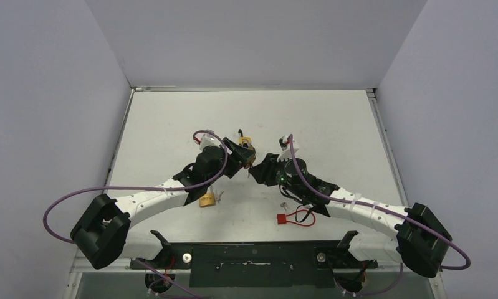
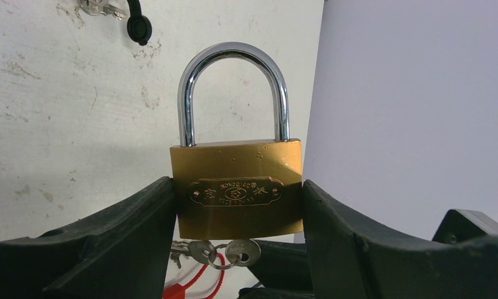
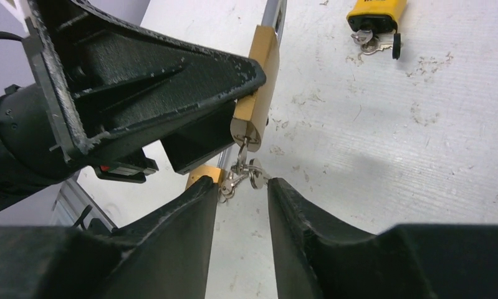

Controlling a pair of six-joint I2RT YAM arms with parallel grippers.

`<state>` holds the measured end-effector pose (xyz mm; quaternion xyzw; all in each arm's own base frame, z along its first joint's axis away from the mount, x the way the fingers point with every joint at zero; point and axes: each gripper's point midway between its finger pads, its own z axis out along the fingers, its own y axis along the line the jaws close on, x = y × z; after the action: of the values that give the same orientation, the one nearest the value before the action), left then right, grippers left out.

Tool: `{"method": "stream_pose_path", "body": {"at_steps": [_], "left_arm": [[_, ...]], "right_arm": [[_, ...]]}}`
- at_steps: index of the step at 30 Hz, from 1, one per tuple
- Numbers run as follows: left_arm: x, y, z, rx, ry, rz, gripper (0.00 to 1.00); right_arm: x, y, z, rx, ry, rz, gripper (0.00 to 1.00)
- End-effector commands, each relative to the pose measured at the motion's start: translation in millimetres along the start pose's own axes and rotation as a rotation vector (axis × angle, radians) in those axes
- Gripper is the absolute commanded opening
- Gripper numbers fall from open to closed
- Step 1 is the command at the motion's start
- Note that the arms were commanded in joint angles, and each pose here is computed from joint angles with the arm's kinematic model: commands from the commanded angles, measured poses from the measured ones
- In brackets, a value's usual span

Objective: Unlock with the key
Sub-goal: Unlock the lock.

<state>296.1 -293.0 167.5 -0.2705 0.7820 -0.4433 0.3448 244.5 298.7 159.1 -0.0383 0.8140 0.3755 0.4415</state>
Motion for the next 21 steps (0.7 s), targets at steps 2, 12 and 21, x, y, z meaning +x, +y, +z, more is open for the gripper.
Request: {"method": "stream_pose_path", "body": {"at_steps": [2, 12, 21], "left_arm": [[-16, -69, -16, 0.237, -0.033, -0.069, 0.00], [-17, -74, -20, 0.253, -0.031, -0.077, 0.00], [-14, -86, -29, 0.298, 0.011, -0.148, 0.00]], "right_arm": [[-34, 24, 4, -0.074, -0.095, 0.025, 0.41], [-36, 19, 9, -0.078, -0.080, 0.056, 0.13], [-32, 17, 15, -0.071, -0.051, 0.058, 0.13]]}}
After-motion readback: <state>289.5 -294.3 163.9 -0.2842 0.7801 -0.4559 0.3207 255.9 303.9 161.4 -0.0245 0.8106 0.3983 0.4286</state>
